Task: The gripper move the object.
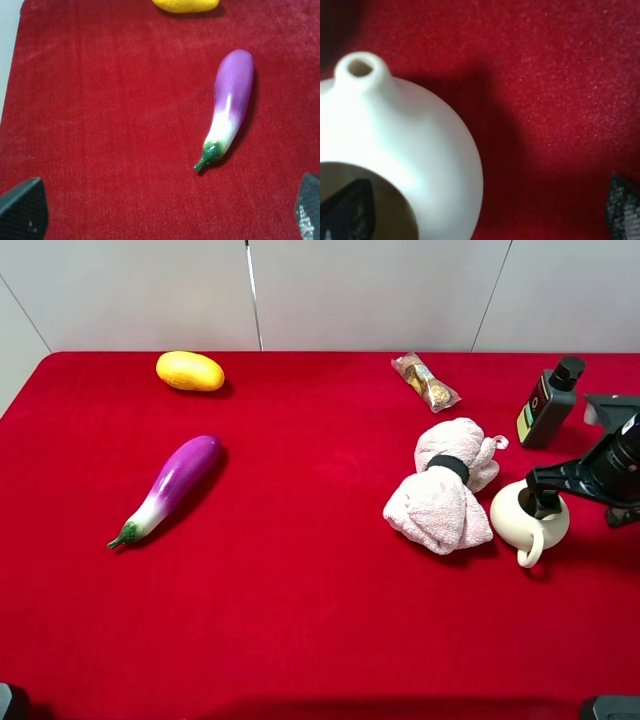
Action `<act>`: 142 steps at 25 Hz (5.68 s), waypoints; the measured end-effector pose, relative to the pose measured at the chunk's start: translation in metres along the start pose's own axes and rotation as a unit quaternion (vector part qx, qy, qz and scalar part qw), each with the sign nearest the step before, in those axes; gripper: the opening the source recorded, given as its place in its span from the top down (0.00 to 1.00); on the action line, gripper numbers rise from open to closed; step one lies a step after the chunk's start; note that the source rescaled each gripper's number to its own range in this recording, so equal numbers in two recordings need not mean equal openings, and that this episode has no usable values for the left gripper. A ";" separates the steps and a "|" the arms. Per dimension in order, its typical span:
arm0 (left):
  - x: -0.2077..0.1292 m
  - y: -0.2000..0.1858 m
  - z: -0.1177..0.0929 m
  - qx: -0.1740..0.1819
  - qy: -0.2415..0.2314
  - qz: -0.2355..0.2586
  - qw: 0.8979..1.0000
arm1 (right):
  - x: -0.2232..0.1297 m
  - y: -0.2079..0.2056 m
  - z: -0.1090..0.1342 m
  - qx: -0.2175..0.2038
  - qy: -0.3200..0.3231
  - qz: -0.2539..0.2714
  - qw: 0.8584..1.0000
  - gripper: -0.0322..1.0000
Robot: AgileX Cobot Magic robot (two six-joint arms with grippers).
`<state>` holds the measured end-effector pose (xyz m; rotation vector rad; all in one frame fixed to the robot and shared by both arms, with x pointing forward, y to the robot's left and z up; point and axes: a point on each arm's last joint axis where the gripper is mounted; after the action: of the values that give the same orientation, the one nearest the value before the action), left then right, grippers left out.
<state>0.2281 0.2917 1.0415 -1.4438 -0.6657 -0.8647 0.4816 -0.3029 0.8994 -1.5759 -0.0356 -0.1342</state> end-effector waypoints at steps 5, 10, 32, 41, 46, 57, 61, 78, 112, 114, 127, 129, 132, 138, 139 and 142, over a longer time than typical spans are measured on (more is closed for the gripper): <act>0.000 0.000 0.000 0.000 0.000 0.000 1.000 | 0.000 0.007 0.000 0.001 0.003 0.010 1.000 0.00; 0.000 0.000 0.000 0.000 0.000 0.000 1.000 | 0.000 0.008 0.001 0.004 0.006 0.012 1.000 0.07; 0.000 0.000 0.000 0.000 0.000 0.000 1.000 | 0.002 0.008 0.002 0.012 0.020 0.002 1.000 0.97; 0.000 0.000 0.000 0.000 0.000 0.000 1.000 | 0.000 0.008 0.002 0.012 0.020 0.012 1.000 0.97; 0.000 0.000 0.000 0.000 0.000 0.000 1.000 | -0.002 -0.006 0.002 0.014 0.021 0.002 1.000 0.97; 0.000 0.000 0.000 0.000 0.000 0.000 1.000 | -0.018 -0.058 0.002 0.020 0.024 -0.033 0.999 0.97; 0.000 0.000 0.000 0.000 0.000 0.000 1.000 | -0.028 -0.075 0.002 0.024 0.027 -0.037 0.999 0.97; 0.000 0.000 0.000 0.000 0.000 0.000 1.000 | -0.065 -0.117 0.011 0.086 0.035 -0.018 0.996 0.97; 0.000 0.000 0.000 0.000 0.000 0.000 1.000 | -0.009 -0.150 0.111 0.121 -0.063 -0.027 0.990 0.97; 0.000 0.000 0.000 0.000 0.000 0.000 1.000 | -0.002 -0.149 0.126 0.118 -0.083 -0.027 0.989 0.97; 0.000 0.000 0.000 0.000 0.000 0.000 1.000 | 0.032 -0.140 0.214 0.128 -0.171 -0.026 0.977 0.97; 0.000 0.000 0.000 0.000 0.000 0.000 1.000 | 0.036 -0.137 0.226 0.126 -0.182 -0.027 0.975 0.97; 0.000 0.000 0.000 0.000 0.000 0.000 1.000 | 0.040 -0.130 0.240 0.124 -0.195 -0.023 0.973 0.97; 0.000 0.000 0.000 0.000 0.000 0.000 1.000 | 0.051 -0.110 0.259 0.118 -0.201 -0.009 0.973 0.97; 0.000 0.000 0.000 0.000 0.000 0.000 1.000 | 0.053 -0.106 0.261 0.116 -0.201 -0.007 0.973 0.97; 0.000 0.000 0.000 0.000 0.000 0.000 1.000 | 0.059 -0.098 0.268 0.117 -0.200 -0.004 0.973 0.97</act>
<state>0.2281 0.2917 1.0415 -1.4438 -0.6657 -0.8647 0.5466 -0.0382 1.0026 -1.3460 -0.3606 0.1794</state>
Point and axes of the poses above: a point on each arm's last joint axis where the gripper is mounted, y pointing out along that axis toward the gripper, z along the wrist's bending axis when the last joint is at zero, x = y × z, and after that the axes turned 1 degree about -y, right-handed
